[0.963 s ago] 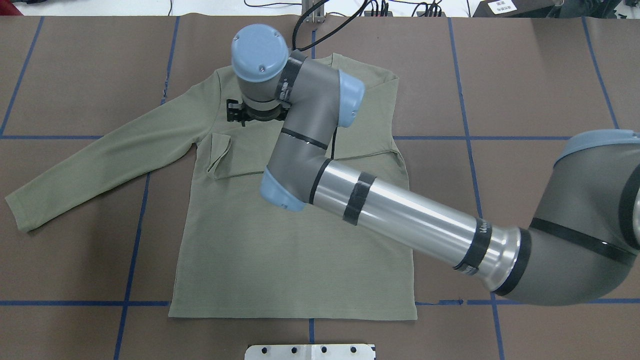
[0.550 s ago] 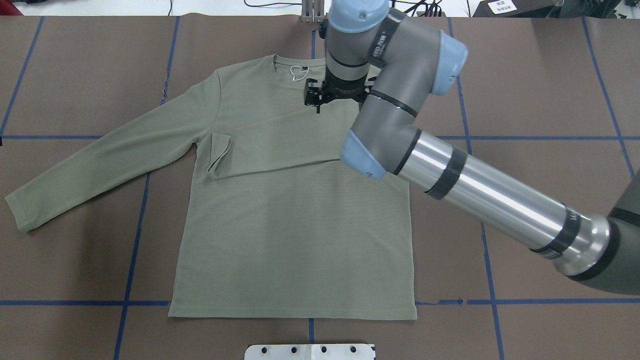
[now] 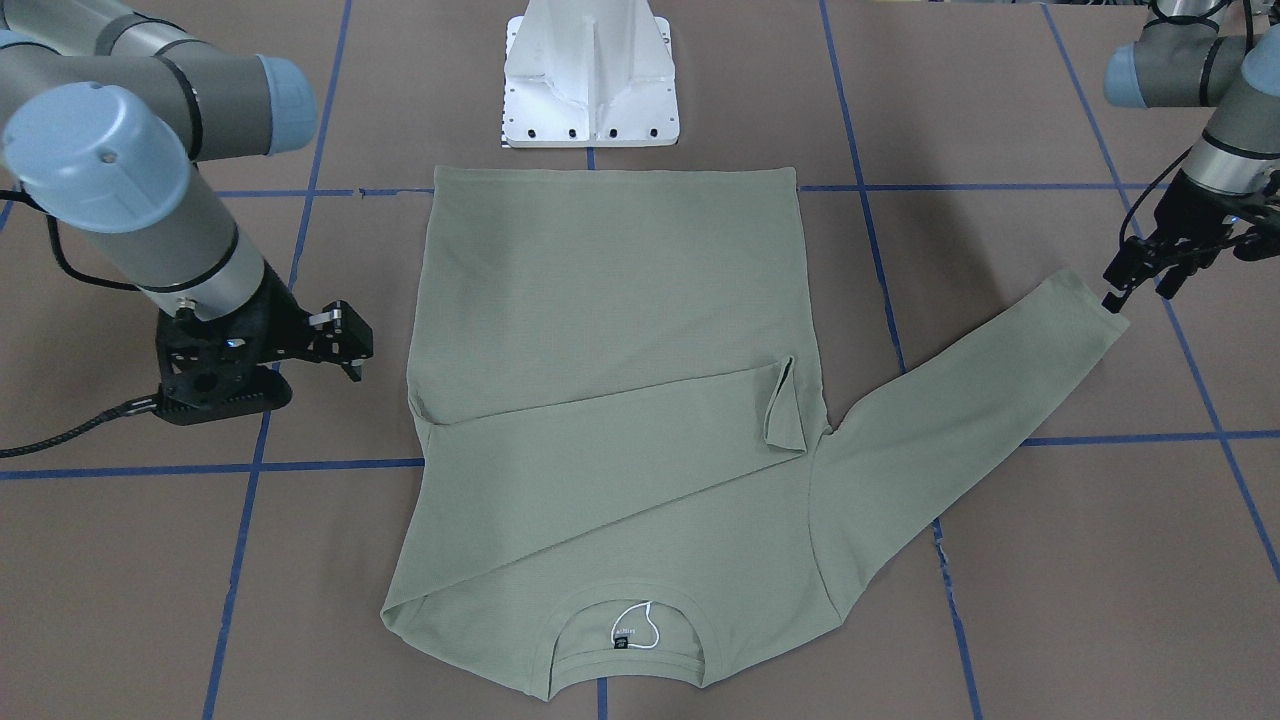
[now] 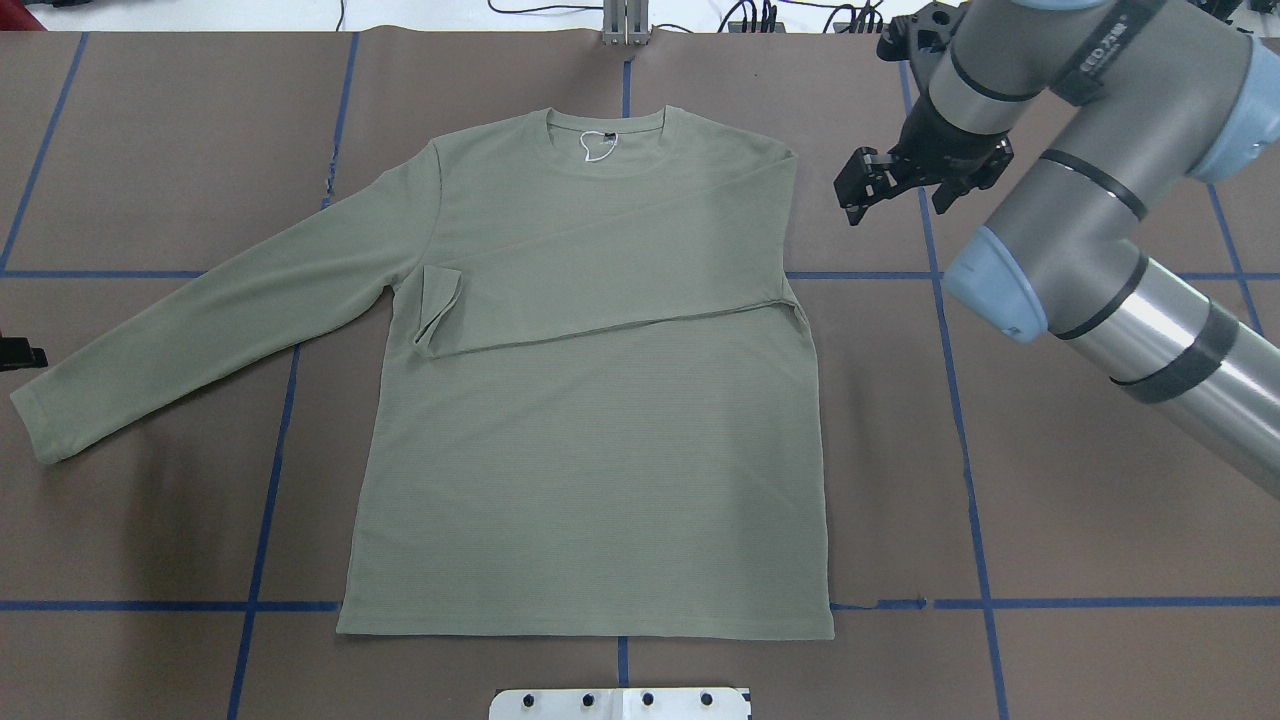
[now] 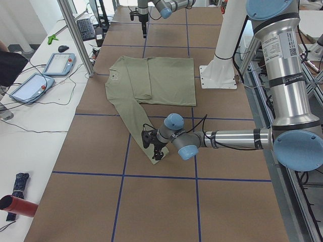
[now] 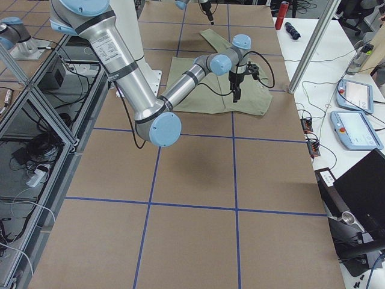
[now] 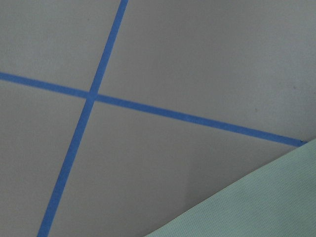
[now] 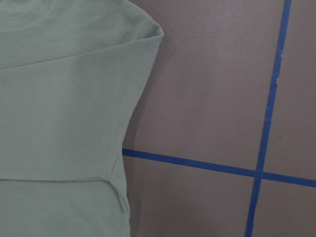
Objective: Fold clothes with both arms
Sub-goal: 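Release the sleeve on the shirt and raise the right gripper away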
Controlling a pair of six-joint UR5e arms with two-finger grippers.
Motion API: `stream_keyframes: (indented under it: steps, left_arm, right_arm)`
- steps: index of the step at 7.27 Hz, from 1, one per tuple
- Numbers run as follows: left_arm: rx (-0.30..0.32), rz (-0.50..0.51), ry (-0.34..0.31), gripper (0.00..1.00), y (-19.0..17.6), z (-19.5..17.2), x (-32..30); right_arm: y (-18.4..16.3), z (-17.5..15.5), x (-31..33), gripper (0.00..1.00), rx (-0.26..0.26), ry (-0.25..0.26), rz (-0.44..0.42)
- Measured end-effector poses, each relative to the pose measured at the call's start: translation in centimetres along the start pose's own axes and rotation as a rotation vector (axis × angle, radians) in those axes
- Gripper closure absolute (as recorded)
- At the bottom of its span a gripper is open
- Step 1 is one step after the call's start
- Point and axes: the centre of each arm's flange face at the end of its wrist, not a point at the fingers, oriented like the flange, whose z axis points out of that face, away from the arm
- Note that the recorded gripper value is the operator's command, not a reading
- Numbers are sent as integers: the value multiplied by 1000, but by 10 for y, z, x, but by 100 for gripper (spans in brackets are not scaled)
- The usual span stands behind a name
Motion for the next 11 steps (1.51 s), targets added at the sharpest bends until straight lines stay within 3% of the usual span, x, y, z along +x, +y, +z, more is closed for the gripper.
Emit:
stream_keyframes:
  steps: [3, 10, 11]
  left_arm:
    - [-23, -10, -41, 1, 29, 14, -6]
    - [-30, -6, -85, 1, 33, 37, -18]
    - [-33, -5, -85, 14, 34, 39, -17]
  right_arm:
    - [7, -3, 17, 0, 0, 1, -10]
    - [8, -1, 18, 0, -1, 2, -11]
    - [8, -1, 18, 0, -1, 2, -11]
